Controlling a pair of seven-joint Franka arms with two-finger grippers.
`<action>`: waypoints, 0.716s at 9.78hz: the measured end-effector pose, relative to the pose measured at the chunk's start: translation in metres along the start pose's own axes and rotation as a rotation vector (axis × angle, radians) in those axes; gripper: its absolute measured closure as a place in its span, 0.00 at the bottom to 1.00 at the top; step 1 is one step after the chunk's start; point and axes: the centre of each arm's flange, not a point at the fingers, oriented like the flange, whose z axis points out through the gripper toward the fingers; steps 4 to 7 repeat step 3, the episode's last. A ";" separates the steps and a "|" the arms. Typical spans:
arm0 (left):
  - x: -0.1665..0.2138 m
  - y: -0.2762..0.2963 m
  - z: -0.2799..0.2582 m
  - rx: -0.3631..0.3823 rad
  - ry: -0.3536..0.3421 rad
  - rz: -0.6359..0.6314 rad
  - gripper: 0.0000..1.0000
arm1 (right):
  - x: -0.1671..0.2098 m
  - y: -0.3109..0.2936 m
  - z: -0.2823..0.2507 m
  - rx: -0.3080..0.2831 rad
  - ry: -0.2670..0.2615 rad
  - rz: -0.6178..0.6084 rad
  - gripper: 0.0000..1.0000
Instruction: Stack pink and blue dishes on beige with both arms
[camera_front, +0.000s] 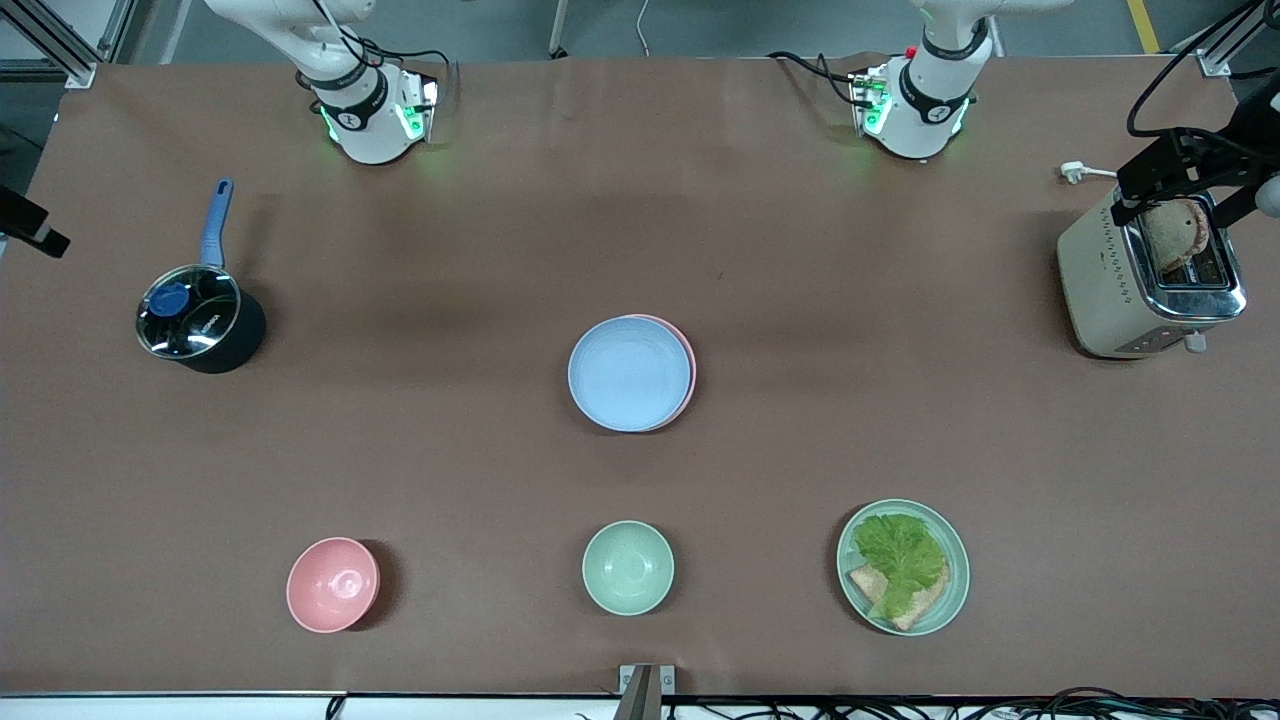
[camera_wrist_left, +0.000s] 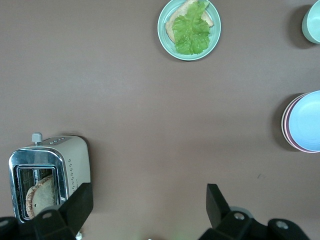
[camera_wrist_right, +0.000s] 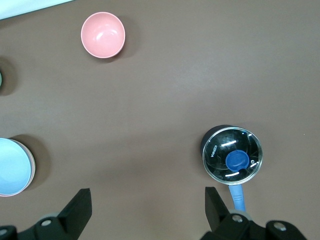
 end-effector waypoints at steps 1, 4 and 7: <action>0.000 0.000 0.000 0.003 0.000 -0.001 0.00 | 0.000 0.000 0.000 -0.012 -0.006 -0.002 0.00; 0.000 -0.002 0.000 0.004 0.000 -0.003 0.00 | -0.001 -0.002 -0.002 -0.042 -0.003 -0.009 0.00; 0.000 -0.002 0.000 0.004 0.000 -0.003 0.00 | -0.001 -0.002 -0.002 -0.042 -0.003 -0.009 0.00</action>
